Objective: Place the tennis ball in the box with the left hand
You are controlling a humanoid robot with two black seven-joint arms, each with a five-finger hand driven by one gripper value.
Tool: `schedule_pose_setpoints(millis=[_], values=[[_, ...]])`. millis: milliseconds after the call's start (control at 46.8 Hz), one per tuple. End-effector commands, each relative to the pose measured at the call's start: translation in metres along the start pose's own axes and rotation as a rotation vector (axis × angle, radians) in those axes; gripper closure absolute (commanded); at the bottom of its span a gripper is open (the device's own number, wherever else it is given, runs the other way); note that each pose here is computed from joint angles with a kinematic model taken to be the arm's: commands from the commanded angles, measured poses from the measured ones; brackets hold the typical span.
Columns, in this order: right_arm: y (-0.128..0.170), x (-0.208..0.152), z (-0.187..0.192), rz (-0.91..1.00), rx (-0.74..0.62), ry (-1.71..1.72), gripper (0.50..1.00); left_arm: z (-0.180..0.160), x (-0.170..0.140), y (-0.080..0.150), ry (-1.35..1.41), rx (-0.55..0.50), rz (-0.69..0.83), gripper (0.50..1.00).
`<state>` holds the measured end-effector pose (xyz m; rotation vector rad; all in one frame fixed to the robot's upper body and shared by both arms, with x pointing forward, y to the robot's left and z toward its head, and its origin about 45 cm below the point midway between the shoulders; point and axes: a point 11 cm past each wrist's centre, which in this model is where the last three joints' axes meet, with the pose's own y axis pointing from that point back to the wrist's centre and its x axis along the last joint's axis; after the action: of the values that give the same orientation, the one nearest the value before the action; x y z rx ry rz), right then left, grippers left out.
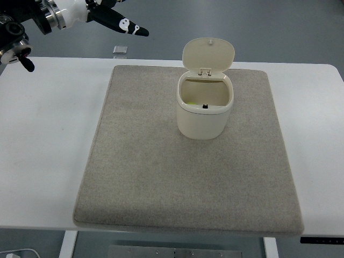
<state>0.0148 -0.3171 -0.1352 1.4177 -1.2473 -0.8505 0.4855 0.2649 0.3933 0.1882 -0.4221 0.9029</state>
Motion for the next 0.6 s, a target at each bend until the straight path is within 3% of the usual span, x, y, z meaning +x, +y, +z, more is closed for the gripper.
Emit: schedule_pose_setpoints(millis=[0, 256, 470, 577], values=[[0.0, 0.0, 0.0, 0.0, 0.0, 0.0, 0.562, -0.022, 0.002, -0.001, 0.089, 0.031, 0.028, 0.508], [0.0, 0.0, 0.0, 0.0, 0.0, 0.0, 0.562, -0.08, -0.007, -0.007, 0.319, 0.161, 0.127, 0.506], [0.0, 0.0, 0.0, 0.0, 0.0, 0.0, 0.562, -0.083, -0.009, -0.012, 0.517, 0.137, 0.177, 0.506], [0.0, 0.0, 0.0, 0.0, 0.0, 0.0, 0.562, -0.082, -0.013, -0.012, 0.561, 0.119, 0.13, 0.506]])
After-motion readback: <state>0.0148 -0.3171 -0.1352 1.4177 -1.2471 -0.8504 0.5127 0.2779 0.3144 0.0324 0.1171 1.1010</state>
